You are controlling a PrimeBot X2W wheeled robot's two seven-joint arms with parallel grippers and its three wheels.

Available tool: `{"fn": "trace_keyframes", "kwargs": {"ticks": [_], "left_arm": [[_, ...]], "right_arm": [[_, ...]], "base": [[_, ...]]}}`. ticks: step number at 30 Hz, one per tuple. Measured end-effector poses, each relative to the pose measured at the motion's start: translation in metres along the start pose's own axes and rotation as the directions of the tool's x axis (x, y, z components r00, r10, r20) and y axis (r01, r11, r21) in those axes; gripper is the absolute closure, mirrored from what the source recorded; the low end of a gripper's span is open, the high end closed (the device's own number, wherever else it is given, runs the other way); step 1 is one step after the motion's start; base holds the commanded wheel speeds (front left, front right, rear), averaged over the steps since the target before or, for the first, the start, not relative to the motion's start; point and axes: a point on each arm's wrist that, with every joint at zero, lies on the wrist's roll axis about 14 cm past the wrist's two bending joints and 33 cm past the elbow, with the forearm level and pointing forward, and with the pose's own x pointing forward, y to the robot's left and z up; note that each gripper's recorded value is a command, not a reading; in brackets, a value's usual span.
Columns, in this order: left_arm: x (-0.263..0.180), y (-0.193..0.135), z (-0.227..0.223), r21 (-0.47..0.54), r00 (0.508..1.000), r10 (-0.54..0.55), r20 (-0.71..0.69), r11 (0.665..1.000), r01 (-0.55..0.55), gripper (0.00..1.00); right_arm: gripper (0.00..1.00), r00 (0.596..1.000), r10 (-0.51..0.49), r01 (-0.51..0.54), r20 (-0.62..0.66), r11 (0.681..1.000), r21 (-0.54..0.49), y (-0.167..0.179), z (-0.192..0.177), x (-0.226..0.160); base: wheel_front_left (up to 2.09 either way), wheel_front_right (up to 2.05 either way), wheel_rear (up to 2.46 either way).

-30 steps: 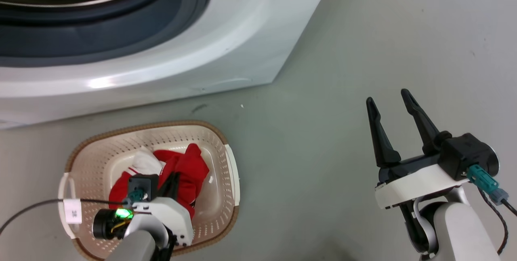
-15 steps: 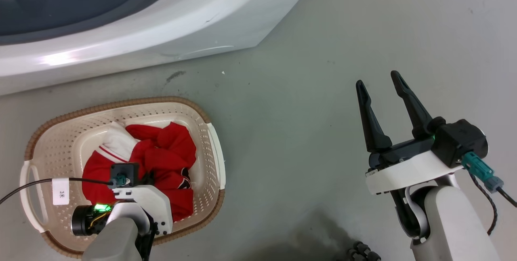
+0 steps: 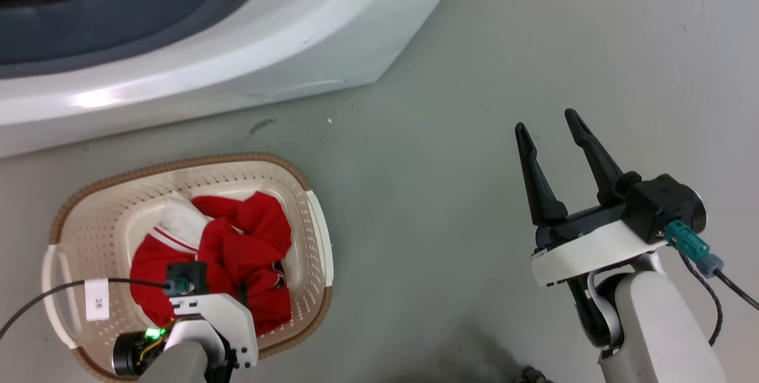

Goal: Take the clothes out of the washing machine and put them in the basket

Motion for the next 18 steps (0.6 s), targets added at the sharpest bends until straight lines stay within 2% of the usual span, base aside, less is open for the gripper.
{"fn": "trace_keyframes", "kwargs": {"ticks": [4,9,14,15,16,18], "left_arm": [[-0.017,0.003,0.010,-0.042,0.999,0.019,0.045,0.999,-0.017,0.00],[-0.042,0.003,0.039,-0.037,0.989,0.022,0.147,0.999,-0.017,0.00],[-0.074,0.002,0.081,-0.035,0.952,0.025,0.305,0.999,-0.015,0.00],[-0.088,0.003,0.096,-0.038,0.930,0.033,0.366,0.999,-0.021,0.00],[-0.088,0.003,0.096,-0.038,0.930,0.033,0.366,0.999,-0.021,0.00],[-0.103,0.003,0.114,-0.041,0.900,0.037,0.435,0.999,-0.021,0.00]], "right_arm": [[0.00,0.999,0.001,-0.001,0.035,1.000,-0.001,0.001,0.016,-0.008],[0.00,0.998,-0.005,0.005,0.070,1.000,-0.011,0.002,0.035,-0.024],[0.00,0.993,0.000,0.002,0.122,1.000,-0.022,0.005,0.059,-0.040],[0.00,0.990,0.005,-0.002,0.138,1.000,-0.021,0.008,0.066,-0.046],[0.00,0.990,0.005,-0.002,0.138,1.000,-0.021,0.008,0.066,-0.046],[0.00,0.988,0.009,-0.006,0.154,1.000,-0.022,0.010,0.073,-0.050]], "base": [[0.00,0.00,0.00],[0.00,0.00,0.00],[0.00,0.00,0.00],[0.00,0.00,0.00],[0.00,0.00,0.00],[0.00,0.00,0.00]]}}
